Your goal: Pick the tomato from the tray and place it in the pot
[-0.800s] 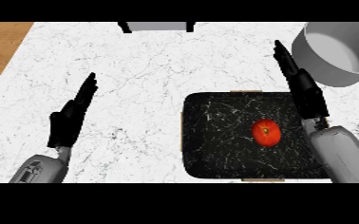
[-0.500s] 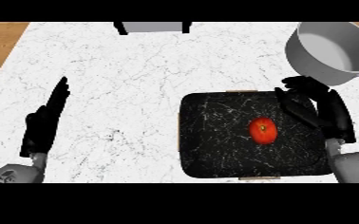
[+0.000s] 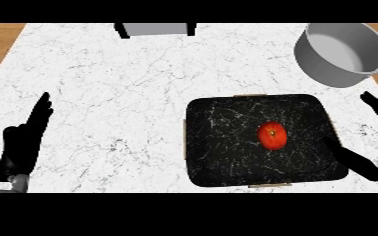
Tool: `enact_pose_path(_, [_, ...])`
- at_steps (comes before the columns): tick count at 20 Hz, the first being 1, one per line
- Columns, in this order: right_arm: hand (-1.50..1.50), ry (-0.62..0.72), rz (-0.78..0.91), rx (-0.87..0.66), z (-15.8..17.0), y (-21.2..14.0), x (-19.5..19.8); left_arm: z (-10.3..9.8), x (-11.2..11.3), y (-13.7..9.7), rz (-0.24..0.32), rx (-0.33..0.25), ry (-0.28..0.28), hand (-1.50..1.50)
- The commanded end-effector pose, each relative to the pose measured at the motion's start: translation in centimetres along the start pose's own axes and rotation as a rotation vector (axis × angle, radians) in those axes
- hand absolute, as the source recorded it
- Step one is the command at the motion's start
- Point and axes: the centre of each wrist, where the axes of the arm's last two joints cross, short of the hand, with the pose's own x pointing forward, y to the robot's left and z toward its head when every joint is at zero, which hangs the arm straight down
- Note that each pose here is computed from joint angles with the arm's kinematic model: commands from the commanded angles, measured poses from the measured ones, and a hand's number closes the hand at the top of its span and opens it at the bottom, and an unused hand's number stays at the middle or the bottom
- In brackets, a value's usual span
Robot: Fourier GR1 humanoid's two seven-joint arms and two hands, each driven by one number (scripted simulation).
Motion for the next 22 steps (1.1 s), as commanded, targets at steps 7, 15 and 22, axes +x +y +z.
enact_pose_path(7, [-1.50, 0.086, 0.196, 0.187, 4.4, -5.3, 7.4, 0.7, 0.4, 0.0, -0.009, -0.015, -0.009, 0.00])
enact_pose_path(15, [-1.50, 0.277, 0.427, 0.460, 1.2, -5.3, 11.5, 0.4, 2.5, -1.6, -0.015, -0.083, -0.045, 0.00])
enact_pose_path(22, [-1.50, 0.420, 0.492, 0.710, -0.2, -2.2, 13.6, 0.0, 2.7, -2.0, -0.004, -0.082, -0.043, 0.00])
